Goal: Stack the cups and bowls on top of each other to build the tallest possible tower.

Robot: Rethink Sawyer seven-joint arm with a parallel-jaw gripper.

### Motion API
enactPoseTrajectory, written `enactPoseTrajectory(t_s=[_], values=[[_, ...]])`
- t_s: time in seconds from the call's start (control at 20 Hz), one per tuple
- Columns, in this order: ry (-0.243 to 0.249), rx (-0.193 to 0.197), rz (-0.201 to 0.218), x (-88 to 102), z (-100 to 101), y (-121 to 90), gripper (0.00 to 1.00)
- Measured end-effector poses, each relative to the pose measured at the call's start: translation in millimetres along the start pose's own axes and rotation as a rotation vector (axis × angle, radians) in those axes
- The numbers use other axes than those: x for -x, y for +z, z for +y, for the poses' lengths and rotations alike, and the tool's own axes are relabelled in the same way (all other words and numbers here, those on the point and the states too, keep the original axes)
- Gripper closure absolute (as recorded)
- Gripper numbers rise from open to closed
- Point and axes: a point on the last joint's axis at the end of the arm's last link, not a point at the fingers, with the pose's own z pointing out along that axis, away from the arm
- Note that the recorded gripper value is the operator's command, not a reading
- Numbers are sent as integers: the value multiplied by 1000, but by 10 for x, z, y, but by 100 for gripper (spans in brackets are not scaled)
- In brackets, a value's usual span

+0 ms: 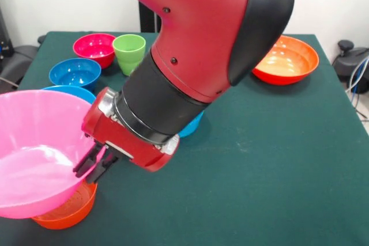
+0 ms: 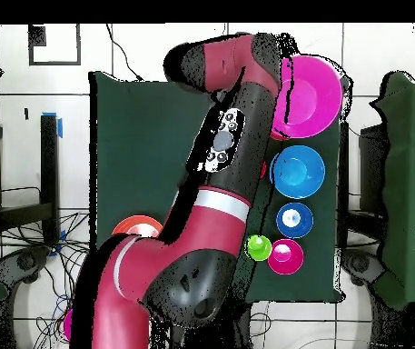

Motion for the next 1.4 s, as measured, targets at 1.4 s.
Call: enactPoseTrajectory(t_s=[1.4], values=[[-88, -107, 28, -587, 24, -110, 100]])
